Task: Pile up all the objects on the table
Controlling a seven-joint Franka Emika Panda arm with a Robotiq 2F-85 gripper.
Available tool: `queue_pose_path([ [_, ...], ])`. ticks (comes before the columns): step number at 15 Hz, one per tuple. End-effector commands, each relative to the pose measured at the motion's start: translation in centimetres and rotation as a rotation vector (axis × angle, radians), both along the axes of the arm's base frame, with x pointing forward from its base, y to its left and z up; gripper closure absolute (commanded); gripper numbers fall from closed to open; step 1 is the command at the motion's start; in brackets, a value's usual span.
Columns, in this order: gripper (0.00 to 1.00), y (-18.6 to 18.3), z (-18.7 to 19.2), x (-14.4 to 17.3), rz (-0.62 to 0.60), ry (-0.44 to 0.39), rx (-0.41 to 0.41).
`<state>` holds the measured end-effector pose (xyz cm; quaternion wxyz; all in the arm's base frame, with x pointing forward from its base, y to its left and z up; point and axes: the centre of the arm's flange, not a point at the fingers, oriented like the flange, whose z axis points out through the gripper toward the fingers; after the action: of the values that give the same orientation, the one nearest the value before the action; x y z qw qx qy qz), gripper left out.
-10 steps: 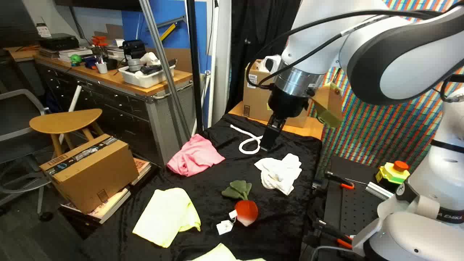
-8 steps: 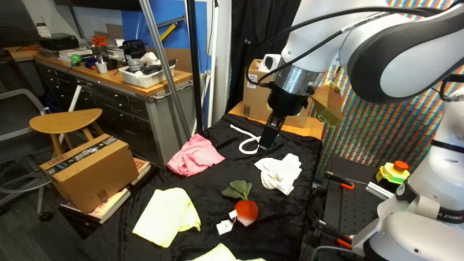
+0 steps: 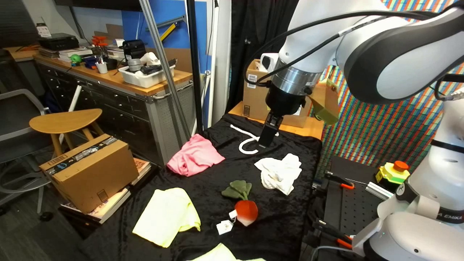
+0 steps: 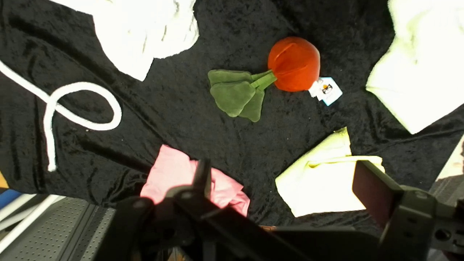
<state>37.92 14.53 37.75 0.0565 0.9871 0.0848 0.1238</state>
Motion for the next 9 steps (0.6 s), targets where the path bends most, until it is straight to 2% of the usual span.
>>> queue_pose_path([
  [1,0.00,0.9,1.5,4.6,0.046,-0.014,-0.045],
  [5,0.00,2.8,3.3,10.7,0.074,-0.018,-0.077],
  [9,0.00,4.8,3.7,17.4,0.087,0.013,-0.070],
])
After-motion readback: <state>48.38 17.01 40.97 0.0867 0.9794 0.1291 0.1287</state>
